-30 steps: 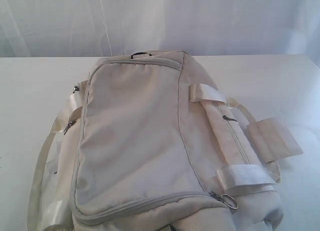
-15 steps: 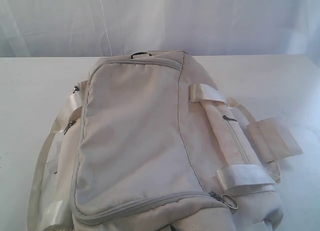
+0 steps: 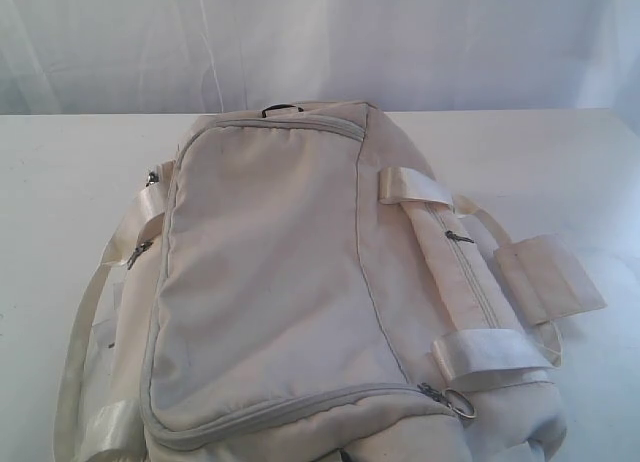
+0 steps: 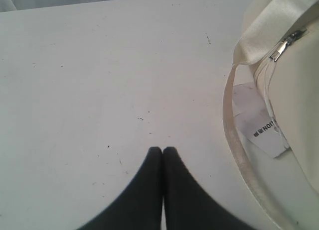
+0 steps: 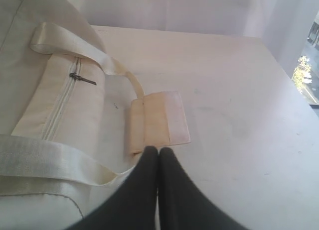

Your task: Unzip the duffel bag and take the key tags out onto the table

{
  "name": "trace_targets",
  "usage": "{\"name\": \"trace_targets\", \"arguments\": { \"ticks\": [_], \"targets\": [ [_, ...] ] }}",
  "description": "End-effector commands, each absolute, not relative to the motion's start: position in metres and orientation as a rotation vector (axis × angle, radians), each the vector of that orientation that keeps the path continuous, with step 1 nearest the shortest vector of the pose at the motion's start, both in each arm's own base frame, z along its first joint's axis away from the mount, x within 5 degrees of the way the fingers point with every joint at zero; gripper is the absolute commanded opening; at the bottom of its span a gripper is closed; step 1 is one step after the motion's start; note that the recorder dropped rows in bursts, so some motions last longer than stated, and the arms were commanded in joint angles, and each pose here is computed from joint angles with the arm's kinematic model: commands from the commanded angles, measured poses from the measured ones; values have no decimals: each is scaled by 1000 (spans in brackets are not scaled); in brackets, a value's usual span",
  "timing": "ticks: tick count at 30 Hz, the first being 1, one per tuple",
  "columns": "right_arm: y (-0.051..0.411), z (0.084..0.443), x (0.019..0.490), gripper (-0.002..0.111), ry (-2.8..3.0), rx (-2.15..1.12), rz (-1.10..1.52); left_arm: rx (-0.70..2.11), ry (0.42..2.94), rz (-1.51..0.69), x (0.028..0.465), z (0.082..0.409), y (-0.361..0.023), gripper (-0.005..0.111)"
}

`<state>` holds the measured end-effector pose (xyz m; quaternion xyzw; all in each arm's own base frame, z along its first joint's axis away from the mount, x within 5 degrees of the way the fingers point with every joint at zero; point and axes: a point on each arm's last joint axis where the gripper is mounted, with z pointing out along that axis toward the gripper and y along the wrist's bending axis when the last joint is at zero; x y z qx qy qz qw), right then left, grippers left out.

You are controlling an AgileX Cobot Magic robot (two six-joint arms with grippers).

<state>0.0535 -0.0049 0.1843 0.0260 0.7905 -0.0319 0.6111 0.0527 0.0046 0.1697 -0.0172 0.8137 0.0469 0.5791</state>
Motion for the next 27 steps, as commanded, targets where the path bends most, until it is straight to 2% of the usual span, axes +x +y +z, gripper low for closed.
{"name": "trace_targets", "arguments": {
  "ticks": [1, 10, 27],
  "targets": [
    [-5, 187, 54, 0, 1771, 32, -104, -10, 1897, 133, 53, 170, 5, 0],
    [-6, 195, 56, 0, 1683, 43, -108, 126, 1791, 259, 55, 179, 6, 0],
    [-5, 222, 55, 0, 1386, 34, -101, 49, 1535, 251, 57, 202, 7, 0]
  ]
}}
